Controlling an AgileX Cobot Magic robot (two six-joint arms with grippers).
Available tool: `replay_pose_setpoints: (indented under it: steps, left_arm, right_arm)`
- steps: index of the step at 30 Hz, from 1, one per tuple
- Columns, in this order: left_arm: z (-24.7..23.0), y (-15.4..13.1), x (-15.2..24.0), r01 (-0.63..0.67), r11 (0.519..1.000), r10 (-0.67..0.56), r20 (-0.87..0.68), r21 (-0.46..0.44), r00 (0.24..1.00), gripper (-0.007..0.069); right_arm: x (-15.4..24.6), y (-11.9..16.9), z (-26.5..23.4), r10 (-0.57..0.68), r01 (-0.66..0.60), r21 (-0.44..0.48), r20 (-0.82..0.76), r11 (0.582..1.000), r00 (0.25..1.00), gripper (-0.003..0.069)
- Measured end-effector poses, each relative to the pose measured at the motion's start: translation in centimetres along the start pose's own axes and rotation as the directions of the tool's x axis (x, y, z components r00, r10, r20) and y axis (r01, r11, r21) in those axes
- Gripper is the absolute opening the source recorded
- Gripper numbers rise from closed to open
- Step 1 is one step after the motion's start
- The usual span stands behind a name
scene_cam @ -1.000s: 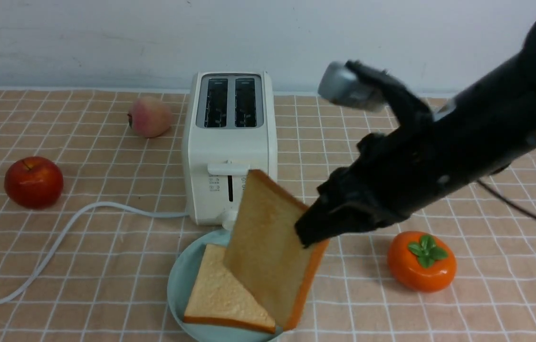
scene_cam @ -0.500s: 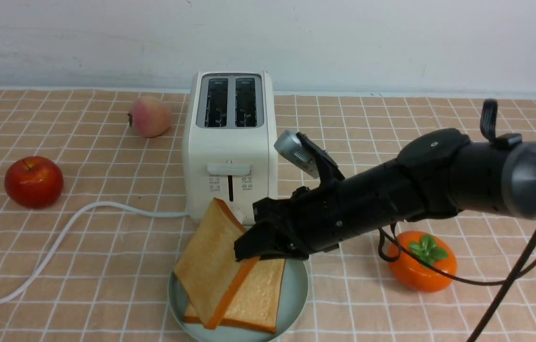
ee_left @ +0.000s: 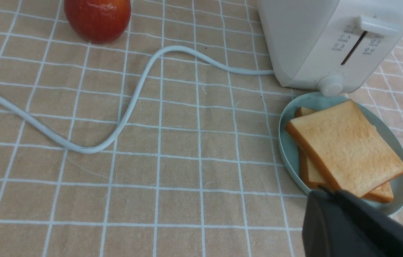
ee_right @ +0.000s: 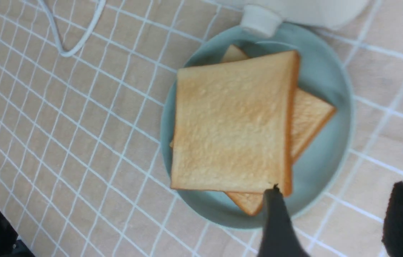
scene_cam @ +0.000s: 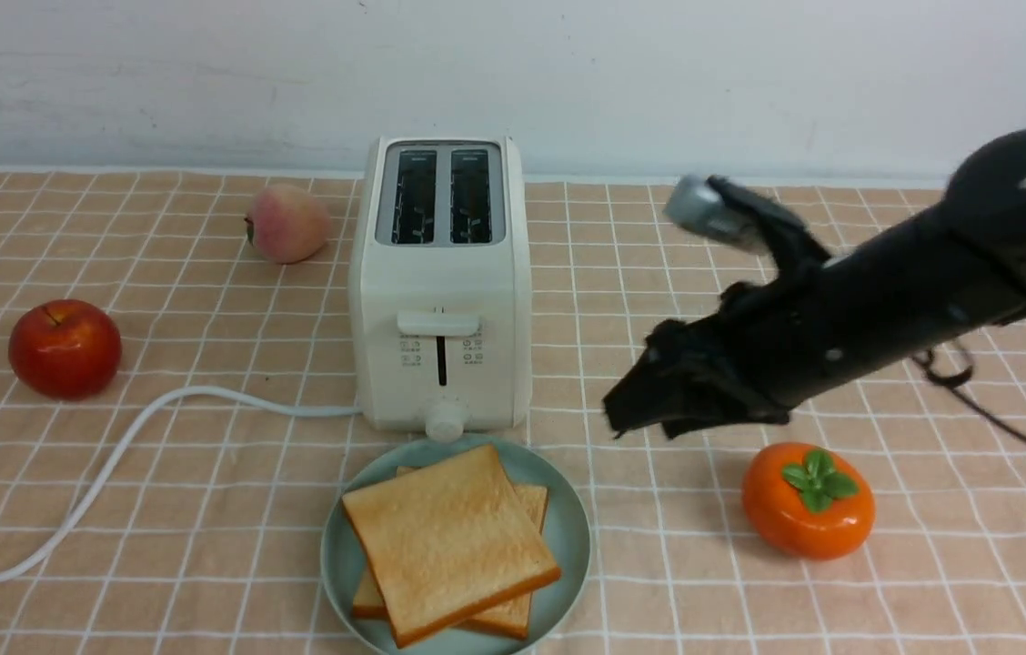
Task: Take toasted bread from bread machine on light coffee tablecloth place on plate.
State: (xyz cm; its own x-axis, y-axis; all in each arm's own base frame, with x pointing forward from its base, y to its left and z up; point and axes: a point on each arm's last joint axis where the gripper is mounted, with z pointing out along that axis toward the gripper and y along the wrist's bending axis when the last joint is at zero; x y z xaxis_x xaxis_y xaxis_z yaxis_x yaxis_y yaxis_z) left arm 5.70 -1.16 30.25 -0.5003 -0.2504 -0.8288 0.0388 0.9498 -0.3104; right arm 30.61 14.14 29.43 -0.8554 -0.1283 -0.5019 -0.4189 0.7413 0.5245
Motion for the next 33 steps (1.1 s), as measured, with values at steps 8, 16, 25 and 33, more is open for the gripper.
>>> replay_pose_setpoints:
  steps: [8,16,25,33]
  left_arm:
    - [0.0,-0.3,-0.3,0.021,0.999,-0.022,0.032,0.037,0.999,-0.0014]
    - [-0.1,-0.7,-1.0,0.022,0.997,-0.031,0.113,0.076,0.993,-0.0014]
    - [-0.2,-1.0,-1.8,0.031,0.992,-0.054,0.190,0.123,0.980,-0.0014]
    - [-0.4,-1.3,-2.2,0.047,0.985,-0.085,0.235,0.164,0.968,-0.0014]
  right_arm:
    - [4.0,6.0,-15.6,-0.152,0.101,0.190,0.280,0.977,0.948,-0.0012]
    - [13.2,8.3,-25.2,-0.351,-0.018,0.481,0.665,0.877,0.660,-0.0001]
    - [23.0,3.8,-23.4,-0.480,-0.188,0.564,0.803,0.805,0.354,0.0003]
    - [23.8,3.3,-23.2,-0.626,-0.173,0.659,0.751,0.732,0.210,0.0012]
